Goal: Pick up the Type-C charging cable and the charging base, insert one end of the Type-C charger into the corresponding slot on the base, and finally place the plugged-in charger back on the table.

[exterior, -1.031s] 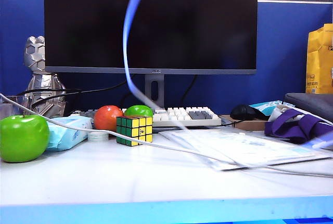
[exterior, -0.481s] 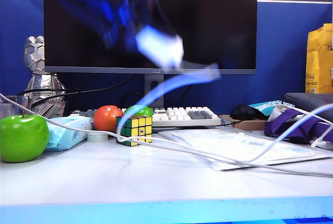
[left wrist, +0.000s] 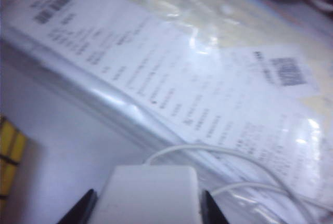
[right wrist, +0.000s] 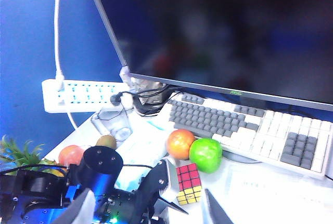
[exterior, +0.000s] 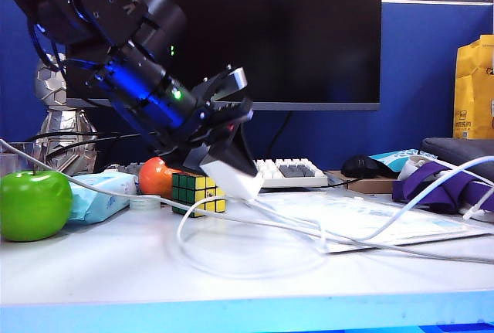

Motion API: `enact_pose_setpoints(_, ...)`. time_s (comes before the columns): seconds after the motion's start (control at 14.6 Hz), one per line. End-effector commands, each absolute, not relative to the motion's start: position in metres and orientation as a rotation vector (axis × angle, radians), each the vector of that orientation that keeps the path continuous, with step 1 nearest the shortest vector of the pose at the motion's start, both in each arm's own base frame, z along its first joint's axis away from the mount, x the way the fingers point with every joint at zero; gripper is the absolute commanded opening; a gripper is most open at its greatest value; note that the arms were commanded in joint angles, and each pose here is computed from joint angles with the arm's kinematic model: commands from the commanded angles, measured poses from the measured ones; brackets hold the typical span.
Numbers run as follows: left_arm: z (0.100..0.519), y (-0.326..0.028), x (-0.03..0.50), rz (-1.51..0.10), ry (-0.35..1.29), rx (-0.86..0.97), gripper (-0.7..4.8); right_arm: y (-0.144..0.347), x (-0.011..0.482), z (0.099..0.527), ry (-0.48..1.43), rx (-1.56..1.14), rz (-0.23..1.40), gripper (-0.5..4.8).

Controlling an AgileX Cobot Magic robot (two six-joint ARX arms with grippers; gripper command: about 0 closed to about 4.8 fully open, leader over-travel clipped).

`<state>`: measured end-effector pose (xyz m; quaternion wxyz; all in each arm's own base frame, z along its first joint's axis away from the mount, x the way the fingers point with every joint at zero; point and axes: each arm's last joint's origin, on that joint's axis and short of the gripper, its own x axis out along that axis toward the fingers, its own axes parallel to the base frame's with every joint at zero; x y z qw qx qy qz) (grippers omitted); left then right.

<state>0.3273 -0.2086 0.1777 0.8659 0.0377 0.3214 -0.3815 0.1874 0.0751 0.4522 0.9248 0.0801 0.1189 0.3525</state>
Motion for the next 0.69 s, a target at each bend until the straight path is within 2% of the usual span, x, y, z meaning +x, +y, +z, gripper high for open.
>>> enact_pose_setpoints(0.07,0.188,-0.211,0.331,-0.796,0.578,0.095,4.79,0.075,0.186,0.456,0.216,0.155,0.728,2.70)
enact_pose_setpoints(0.34,0.204,-0.211,0.328,-0.804,0.521,0.082,4.79,0.075,0.186,0.456,0.215,0.152,0.724,2.70)
enact_pose_setpoints(0.41,0.226,-0.208,0.323,-0.807,0.455,0.073,4.07,0.074,0.186,0.456,0.214,0.151,0.702,2.69)
enact_pose_setpoints(0.48,0.250,-0.204,0.315,-0.810,0.390,0.059,1.13,0.074,0.187,0.456,0.212,0.150,0.683,2.41)
enact_pose_setpoints(0.55,0.271,-0.199,0.307,-0.811,0.333,0.039,-0.03,0.074,0.186,0.456,0.214,0.150,0.683,1.28)
enact_pose_setpoints(0.62,0.304,-0.189,0.291,-0.815,0.234,0.026,-0.05,0.072,0.185,0.457,0.208,0.148,0.638,-0.04)
enact_pose_setpoints(0.69,0.325,-0.182,0.279,-0.818,0.169,0.017,-0.05,0.071,0.182,0.458,0.197,0.147,0.626,-0.04)
